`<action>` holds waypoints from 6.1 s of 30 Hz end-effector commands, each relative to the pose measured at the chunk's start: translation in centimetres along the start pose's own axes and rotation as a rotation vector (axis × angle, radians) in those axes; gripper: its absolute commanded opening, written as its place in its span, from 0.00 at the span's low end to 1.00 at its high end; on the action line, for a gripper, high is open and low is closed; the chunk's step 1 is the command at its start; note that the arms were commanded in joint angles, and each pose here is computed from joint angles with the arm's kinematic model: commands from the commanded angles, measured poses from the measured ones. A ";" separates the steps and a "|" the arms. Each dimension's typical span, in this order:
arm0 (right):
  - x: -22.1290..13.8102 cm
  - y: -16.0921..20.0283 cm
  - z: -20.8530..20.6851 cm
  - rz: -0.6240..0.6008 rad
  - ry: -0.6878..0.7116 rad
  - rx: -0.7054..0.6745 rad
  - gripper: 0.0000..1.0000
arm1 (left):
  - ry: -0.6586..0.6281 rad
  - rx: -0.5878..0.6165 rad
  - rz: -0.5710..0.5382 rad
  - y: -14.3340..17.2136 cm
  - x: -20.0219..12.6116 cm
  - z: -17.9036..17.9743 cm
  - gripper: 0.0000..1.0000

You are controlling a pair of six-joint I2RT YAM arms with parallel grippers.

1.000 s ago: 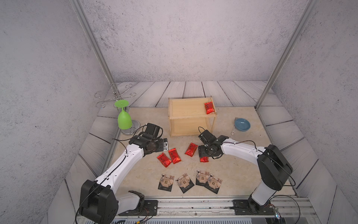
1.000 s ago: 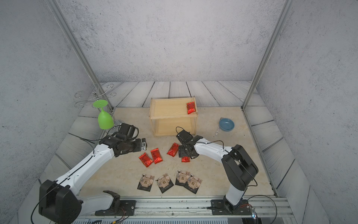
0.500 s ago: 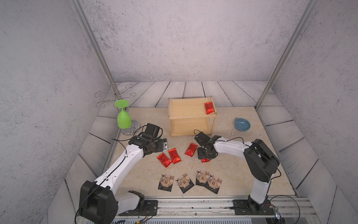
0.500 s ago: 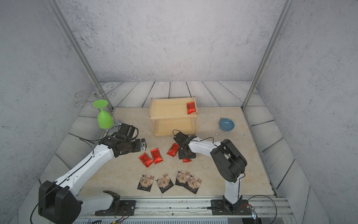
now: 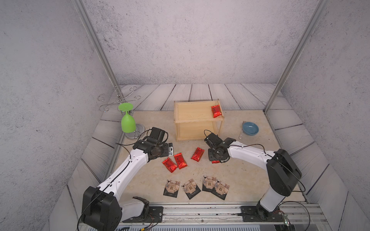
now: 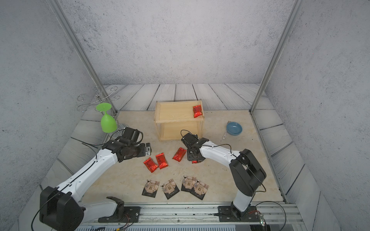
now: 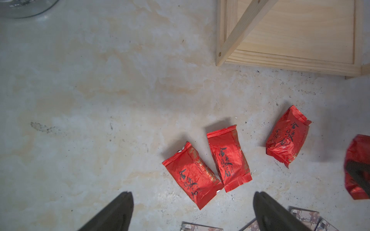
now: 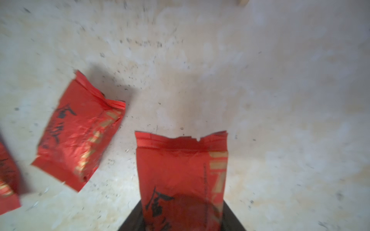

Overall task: Place the tea bags on the shelf by color
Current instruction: Pick up the tea bag from the center of the board, then place the tea bag on the shelf, then pick up the tea bag from the center of the board, then place the tea bag on the shelf.

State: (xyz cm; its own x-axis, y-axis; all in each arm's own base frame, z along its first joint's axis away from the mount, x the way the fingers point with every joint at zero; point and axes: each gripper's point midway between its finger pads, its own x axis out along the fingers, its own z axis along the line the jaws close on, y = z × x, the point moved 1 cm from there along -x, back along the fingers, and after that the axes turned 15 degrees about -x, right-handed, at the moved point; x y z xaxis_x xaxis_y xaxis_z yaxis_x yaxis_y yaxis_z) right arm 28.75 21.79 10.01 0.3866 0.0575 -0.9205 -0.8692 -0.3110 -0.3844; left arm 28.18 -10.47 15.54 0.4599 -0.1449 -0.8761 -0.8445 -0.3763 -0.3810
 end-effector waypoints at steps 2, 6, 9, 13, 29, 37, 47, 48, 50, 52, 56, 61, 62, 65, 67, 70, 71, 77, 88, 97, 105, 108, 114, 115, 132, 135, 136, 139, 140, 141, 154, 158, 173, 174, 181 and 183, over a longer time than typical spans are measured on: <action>-6.6 -1.1 -2.8 -0.114 0.064 -0.004 0.48 | 0.027 -0.009 -0.036 -1.0 -1.6 -0.7 1.00; -11.6 -4.8 -3.5 -0.284 0.065 -0.011 0.47 | 0.074 -0.019 -0.047 -1.5 -2.2 -1.6 1.00; -14.3 -8.8 -3.4 -0.362 0.093 -0.049 0.46 | 0.104 -0.022 -0.054 -1.8 -2.4 -2.3 0.99; -15.1 -14.2 -3.1 -0.413 0.114 -0.091 0.46 | 0.121 -0.021 -0.054 -2.0 -2.2 -2.8 0.99; -11.4 -23.8 -3.3 -0.434 0.115 -0.099 0.47 | 0.082 0.001 0.000 -1.2 0.0 -2.3 0.99; -10.5 -24.9 -2.9 -0.434 0.106 -0.097 0.47 | 0.072 0.007 0.010 -1.1 0.5 -2.1 0.99; -8.8 -25.6 -3.4 -0.419 0.133 -0.070 0.49 | 0.073 0.006 0.007 -1.2 0.2 -1.9 0.99; -8.6 -25.6 -3.5 -0.418 0.136 -0.067 0.50 | 0.071 0.008 0.005 -1.2 0.2 -1.9 0.99; -8.4 -25.6 -3.6 -0.416 0.141 -0.062 0.50 | 0.072 0.008 0.005 -1.2 0.1 -1.9 0.99; -8.1 -25.7 -3.7 -0.413 0.146 -0.059 0.50 | 0.073 0.006 0.004 -1.2 0.1 -1.9 0.99; -7.9 -25.8 -3.7 -0.413 0.143 -0.052 0.51 | 0.075 0.007 0.004 -1.2 0.1 -1.9 0.99; -8.1 -25.9 -3.7 -0.421 0.142 -0.050 0.53 | 0.077 0.006 -0.003 -1.4 -0.1 -1.9 0.99; -8.2 -25.9 -3.7 -0.424 0.141 -0.049 0.53 | 0.077 0.006 -0.003 -1.4 -0.1 -1.9 0.99; -8.3 -25.9 -3.6 -0.425 0.138 -0.050 0.55 | 0.077 0.004 -0.002 -1.3 -0.1 -1.8 0.99; -8.3 -26.0 -3.6 -0.426 0.137 -0.052 0.56 | 0.077 0.002 -0.003 -1.4 -0.1 -1.8 0.99; -8.5 -26.0 -3.6 -0.428 0.136 -0.053 0.57 | 0.079 0.001 -0.006 -1.5 -0.2 -1.8 1.00; -8.6 -26.0 -3.6 -0.430 0.136 -0.054 0.57 | 0.081 0.002 -0.006 -1.5 -0.2 -1.8 0.99; -12.4 -26.4 -3.6 -0.483 0.090 -0.043 0.57 | 0.103 0.019 0.002 -1.4 -0.3 -2.2 0.98; -12.6 -15.3 -3.9 -0.474 -0.059 -0.031 0.57 | 0.114 0.158 -0.005 -0.6 -0.6 -6.7 0.87; -5.9 -6.3 -6.4 -0.405 0.035 0.000 0.57 | 0.017 0.377 0.047 1.9 3.0 -12.7 0.88; -2.3 -2.9 -7.8 -0.260 0.148 -0.073 0.59 | -0.042 0.497 0.143 4.5 7.0 -15.9 0.91; -1.5 -2.5 -8.4 -0.201 0.193 -0.085 0.60 | -0.028 0.519 0.166 5.6 7.7 -16.7 0.94; -1.3 -2.0 -8.2 -0.235 0.138 -0.055 0.60 | -0.065 0.550 0.212 6.7 9.8 -16.9 0.98; -1.3 -1.9 -8.3 -0.239 0.135 -0.051 0.60 | -0.074 0.552 0.221 6.9 10.3 -16.9 0.99; -1.9 -1.1 -9.1 -0.253 0.132 -0.023 0.56 | -0.137 0.518 0.300 9.0 14.4 -15.8 0.80; -2.1 -1.2 -9.1 -0.259 0.131 -0.024 0.56 | -0.140 0.514 0.296 8.9 14.6 -15.8 0.79; -2.2 -1.2 -9.1 -0.262 0.131 -0.023 0.56 | -0.142 0.513 0.296 8.9 14.7 -15.8 0.79; -2.3 -1.4 -9.2 -0.269 0.131 -0.022 0.56 | -0.147 0.508 0.302 9.1 15.0 -15.7 0.79; -2.4 -1.4 -9.2 -0.269 0.130 -0.022 0.56 | -0.149 0.507 0.303 9.2 15.1 -15.7 0.78; -2.4 -1.4 -9.2 -0.271 0.127 -0.020 0.56 | -0.150 0.502 0.304 9.2 15.2 -15.6 0.77; -2.5 -1.5 -9.2 -0.276 0.127 -0.017 0.55 | -0.148 0.477 0.296 9.0 15.0 -15.8 0.64; -2.7 -1.6 -9.4 -0.281 0.132 -0.019 0.55 | -0.147 0.466 0.279 8.5 14.1 -15.8 0.63; -4.1 -1.7 -10.2 -0.319 0.151 -0.012 0.55 | -0.136 0.413 0.214 6.6 10.0 -15.6 0.52; -4.2 -1.8 -10.3 -0.323 0.153 -0.009 0.55 | -0.126 0.402 0.207 6.3 9.0 -15.7 0.51; -4.9 -2.3 -10.3 -0.353 0.146 0.001 0.55 | -0.036 0.336 0.035 1.1 0.0 -16.7 0.51; -5.0 -2.5 -10.1 -0.360 0.134 0.002 0.55 | 0.014 0.307 -0.004 -0.6 -2.3 -17.3 0.51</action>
State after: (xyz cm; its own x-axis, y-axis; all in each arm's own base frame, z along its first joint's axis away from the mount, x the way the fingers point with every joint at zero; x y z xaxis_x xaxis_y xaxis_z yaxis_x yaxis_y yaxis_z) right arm 32.07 12.91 15.61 0.6867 0.0350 -0.7261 -0.6859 -0.2997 -0.6631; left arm 31.69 -27.53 19.25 0.4023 -0.1647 -0.9006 -0.9146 -0.0280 -0.4034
